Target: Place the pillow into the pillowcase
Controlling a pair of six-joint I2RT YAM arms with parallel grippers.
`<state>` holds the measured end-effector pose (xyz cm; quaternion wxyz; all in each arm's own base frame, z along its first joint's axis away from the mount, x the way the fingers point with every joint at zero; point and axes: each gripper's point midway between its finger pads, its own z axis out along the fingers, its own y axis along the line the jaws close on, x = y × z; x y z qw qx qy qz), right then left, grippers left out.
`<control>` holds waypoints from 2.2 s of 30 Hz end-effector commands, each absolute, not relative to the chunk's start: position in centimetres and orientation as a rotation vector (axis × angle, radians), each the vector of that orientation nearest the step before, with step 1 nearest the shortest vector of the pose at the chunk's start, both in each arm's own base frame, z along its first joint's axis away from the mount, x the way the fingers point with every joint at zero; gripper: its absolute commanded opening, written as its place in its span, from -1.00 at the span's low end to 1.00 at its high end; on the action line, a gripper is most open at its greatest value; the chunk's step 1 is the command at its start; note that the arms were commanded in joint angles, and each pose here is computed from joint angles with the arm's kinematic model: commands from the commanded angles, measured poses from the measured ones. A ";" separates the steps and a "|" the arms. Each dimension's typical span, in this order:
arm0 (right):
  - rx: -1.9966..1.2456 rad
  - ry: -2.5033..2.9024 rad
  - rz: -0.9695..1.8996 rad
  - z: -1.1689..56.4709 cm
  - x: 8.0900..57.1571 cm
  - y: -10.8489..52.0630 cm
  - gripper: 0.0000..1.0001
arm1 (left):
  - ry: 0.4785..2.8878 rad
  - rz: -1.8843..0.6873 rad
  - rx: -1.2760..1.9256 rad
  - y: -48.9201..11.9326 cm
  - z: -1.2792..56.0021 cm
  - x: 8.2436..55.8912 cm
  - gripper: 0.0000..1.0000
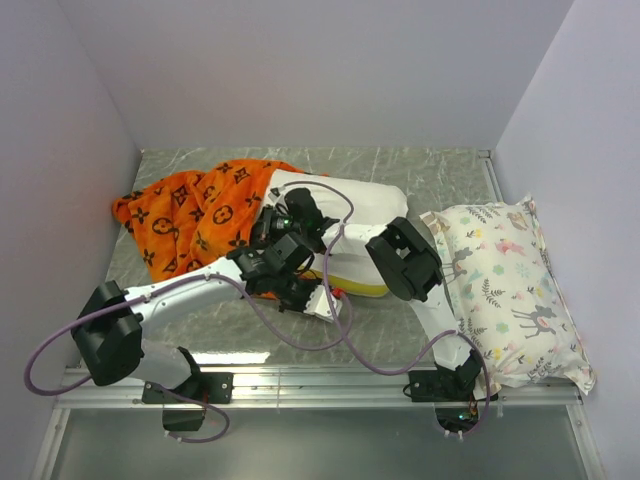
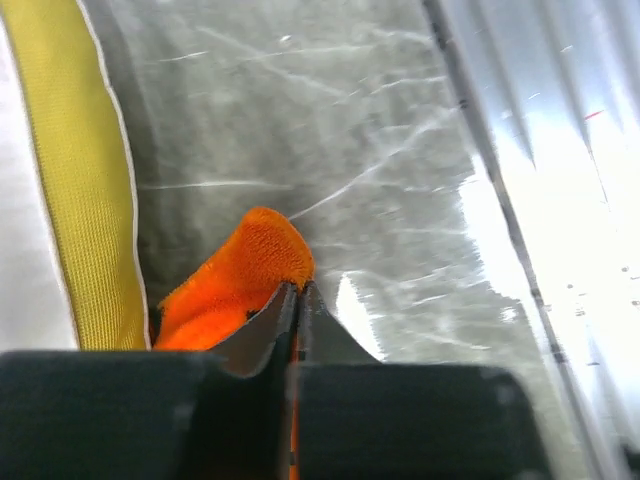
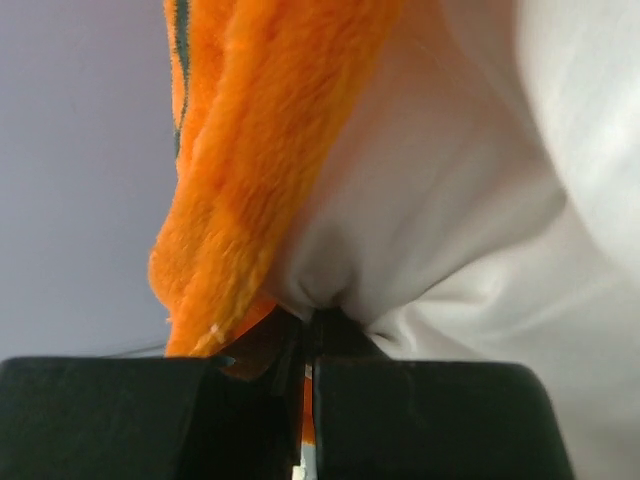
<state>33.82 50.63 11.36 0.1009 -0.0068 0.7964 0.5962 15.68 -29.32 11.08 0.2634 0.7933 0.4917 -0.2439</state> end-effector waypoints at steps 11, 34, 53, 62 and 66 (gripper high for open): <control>-0.052 2.370 1.714 7.9 28.4 47.2 -0.79 | 1.401 -1.097 1.518 -28.5 30.8 10.9 0.29; -0.338 2.232 0.605 18.0 43.1 28.0 0.62 | 2.079 -0.334 0.338 -14.9 26.4 50.8 0.44; -0.368 2.129 1.383 20.5 34.2 36.8 -0.51 | 2.258 -0.287 0.351 -13.7 22.1 45.0 0.07; -0.264 2.155 1.605 18.6 32.7 43.6 -0.65 | 2.489 -0.182 0.398 -9.6 16.8 33.6 0.17; -0.189 2.226 1.669 15.9 32.4 44.9 -0.70 | 2.486 -0.219 0.406 -9.9 16.2 31.9 0.19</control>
